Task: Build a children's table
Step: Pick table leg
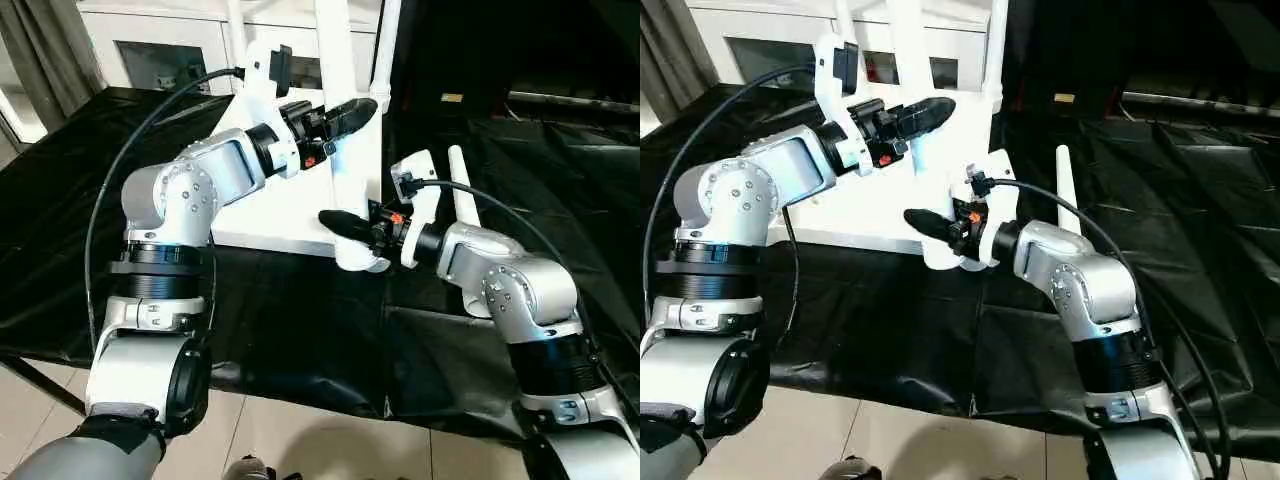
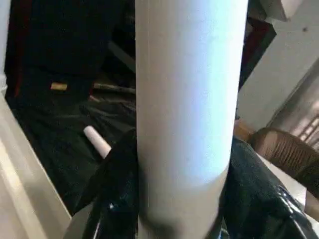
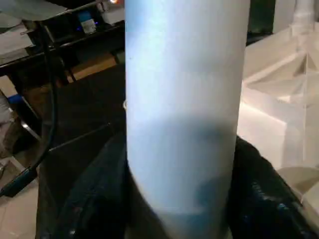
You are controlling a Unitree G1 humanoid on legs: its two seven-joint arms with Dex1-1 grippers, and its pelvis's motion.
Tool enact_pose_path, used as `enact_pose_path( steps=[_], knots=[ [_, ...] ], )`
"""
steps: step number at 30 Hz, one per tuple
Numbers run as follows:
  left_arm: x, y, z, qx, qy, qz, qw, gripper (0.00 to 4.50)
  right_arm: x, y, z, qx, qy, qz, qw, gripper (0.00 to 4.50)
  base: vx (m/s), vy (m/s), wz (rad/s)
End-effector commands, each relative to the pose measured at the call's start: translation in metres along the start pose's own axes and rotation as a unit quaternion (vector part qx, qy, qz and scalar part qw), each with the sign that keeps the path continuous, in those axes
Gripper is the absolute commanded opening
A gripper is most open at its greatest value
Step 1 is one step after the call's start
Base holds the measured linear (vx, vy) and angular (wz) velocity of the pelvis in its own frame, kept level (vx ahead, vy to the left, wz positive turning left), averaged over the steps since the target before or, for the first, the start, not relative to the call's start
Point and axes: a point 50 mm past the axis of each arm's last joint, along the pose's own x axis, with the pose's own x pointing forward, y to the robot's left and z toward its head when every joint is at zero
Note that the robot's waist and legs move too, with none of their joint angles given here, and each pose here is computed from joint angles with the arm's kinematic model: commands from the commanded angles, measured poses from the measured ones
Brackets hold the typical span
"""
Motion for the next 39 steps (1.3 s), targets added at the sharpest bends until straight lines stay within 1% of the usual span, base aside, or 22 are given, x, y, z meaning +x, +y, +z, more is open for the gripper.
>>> enact_pose_path(
  steps=[1, 3, 4, 7, 12, 16, 20, 29, 38, 39],
  knots=[
    [0.0, -0.01, 0.005, 0.028, 0.002, -0.026, 0.999, 1.84, 0.0, 0.001, 0.007, -0.014, 0.0, 0.009, 1.0, 2.76, 0.0, 0.0, 0.0],
    [0.001, -0.016, 0.003, 0.04, 0.014, -0.045, 0.998, 1.84, -0.002, 0.0, 0.008, -0.019, 0.009, 0.012, 1.0, 3.09, 0.0, 0.0, 0.0],
    [0.002, -0.018, 0.003, 0.045, 0.019, -0.052, 0.997, 1.84, -0.002, -0.001, 0.008, -0.02, 0.016, 0.015, 1.0, 3.13, 0.0, 0.0, 0.0],
    [0.003, -0.02, 0.002, 0.056, 0.028, -0.065, 0.996, 1.84, -0.005, -0.001, 0.007, -0.028, 0.036, 0.033, 0.998, 3.16, 0.0, 0.0, 0.0],
    [0.004, -0.024, 0.002, 0.075, 0.045, -0.092, 0.992, 1.84, -0.009, -0.001, 0.006, -0.02, 0.056, 0.058, 0.997, 3.16, 0.0, 0.0, 0.0],
    [0.003, -0.026, 0.0, 0.086, 0.054, -0.105, 0.989, 1.84, -0.01, -0.001, 0.006, -0.018, 0.059, 0.061, 0.996, 3.16, 0.0, 0.0, 0.0],
    [0.002, -0.023, -0.002, 0.097, 0.063, -0.104, 0.988, 1.84, -0.011, -0.001, 0.008, -0.014, 0.059, 0.066, 0.996, 3.16, 0.0, 0.0, 0.0],
    [0.002, -0.021, -0.002, 0.097, 0.064, -0.109, 0.987, 1.84, -0.014, -0.001, 0.008, -0.004, 0.058, 0.073, 0.996, 3.16, 0.0, 0.0, 0.0],
    [0.002, -0.021, -0.002, 0.096, 0.063, -0.111, 0.987, 1.84, -0.014, -0.001, 0.007, -0.003, 0.058, 0.073, 0.996, 3.16, 0.0, 0.0, 0.0],
    [0.002, -0.024, -0.003, 0.094, 0.064, -0.122, 0.986, 1.84, -0.013, 0.0, 0.007, 0.001, 0.054, 0.072, 0.996, 3.16, 0.0, 0.0, 0.0]
  ],
)
